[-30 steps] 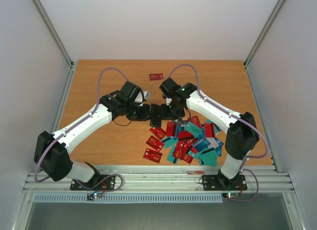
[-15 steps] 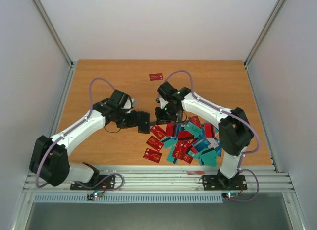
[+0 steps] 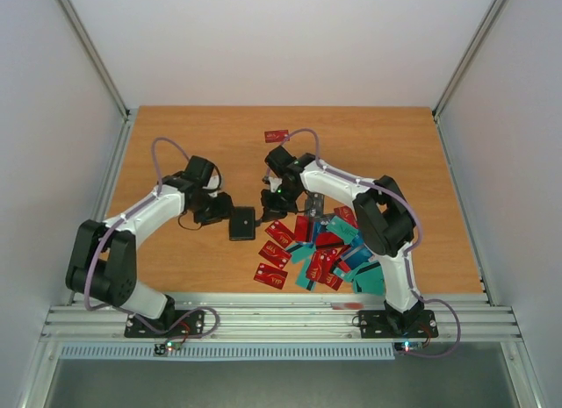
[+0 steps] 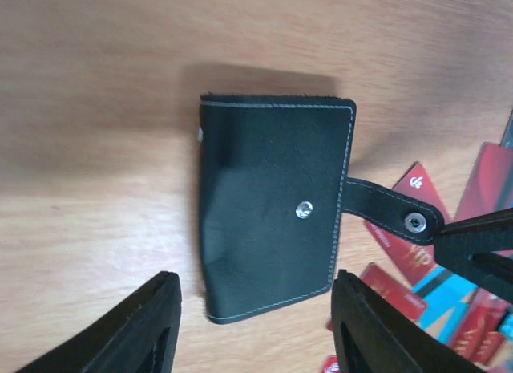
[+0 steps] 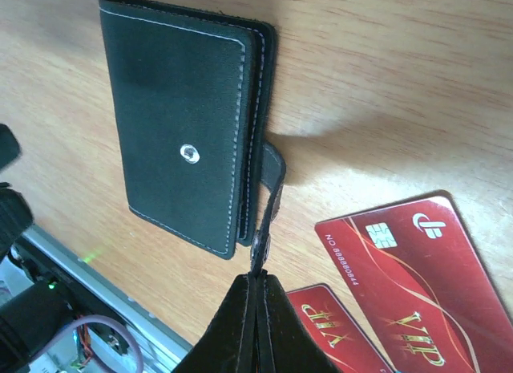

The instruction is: Put the credit cards into the card holder

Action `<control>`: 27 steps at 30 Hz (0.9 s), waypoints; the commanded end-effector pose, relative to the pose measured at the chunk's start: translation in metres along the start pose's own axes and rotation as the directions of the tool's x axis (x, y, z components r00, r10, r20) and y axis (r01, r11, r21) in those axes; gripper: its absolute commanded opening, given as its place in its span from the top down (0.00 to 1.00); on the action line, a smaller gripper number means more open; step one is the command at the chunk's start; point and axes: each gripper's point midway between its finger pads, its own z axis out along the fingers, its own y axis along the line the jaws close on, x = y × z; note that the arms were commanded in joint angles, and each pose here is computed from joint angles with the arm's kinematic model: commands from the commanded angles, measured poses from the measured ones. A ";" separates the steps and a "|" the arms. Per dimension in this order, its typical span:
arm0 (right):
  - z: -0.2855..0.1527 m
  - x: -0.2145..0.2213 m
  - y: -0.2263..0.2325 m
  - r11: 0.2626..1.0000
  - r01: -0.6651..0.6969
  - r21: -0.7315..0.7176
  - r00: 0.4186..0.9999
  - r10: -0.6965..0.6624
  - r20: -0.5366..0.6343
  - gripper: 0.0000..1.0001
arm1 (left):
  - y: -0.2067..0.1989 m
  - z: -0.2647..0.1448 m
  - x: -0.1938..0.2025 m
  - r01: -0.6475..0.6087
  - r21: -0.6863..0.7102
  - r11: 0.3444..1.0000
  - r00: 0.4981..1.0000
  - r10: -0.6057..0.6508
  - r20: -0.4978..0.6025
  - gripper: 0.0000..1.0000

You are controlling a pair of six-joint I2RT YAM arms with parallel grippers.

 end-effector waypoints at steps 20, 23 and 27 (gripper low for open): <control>0.020 0.007 -0.030 0.982 -0.126 -0.137 0.987 0.111 -0.117 0.99 | -0.049 0.014 0.028 -0.486 -0.175 0.856 0.867 0.498 0.026 0.29; 0.022 0.007 -0.032 0.975 -0.144 -0.168 0.983 0.122 -0.135 0.99 | -0.053 0.020 0.025 -0.538 -0.240 0.808 0.830 0.557 0.012 0.28; 0.018 0.006 -0.036 0.972 -0.152 -0.179 0.982 0.128 -0.139 0.99 | -0.040 0.034 0.021 -0.577 -0.391 0.717 0.796 0.600 -0.075 0.27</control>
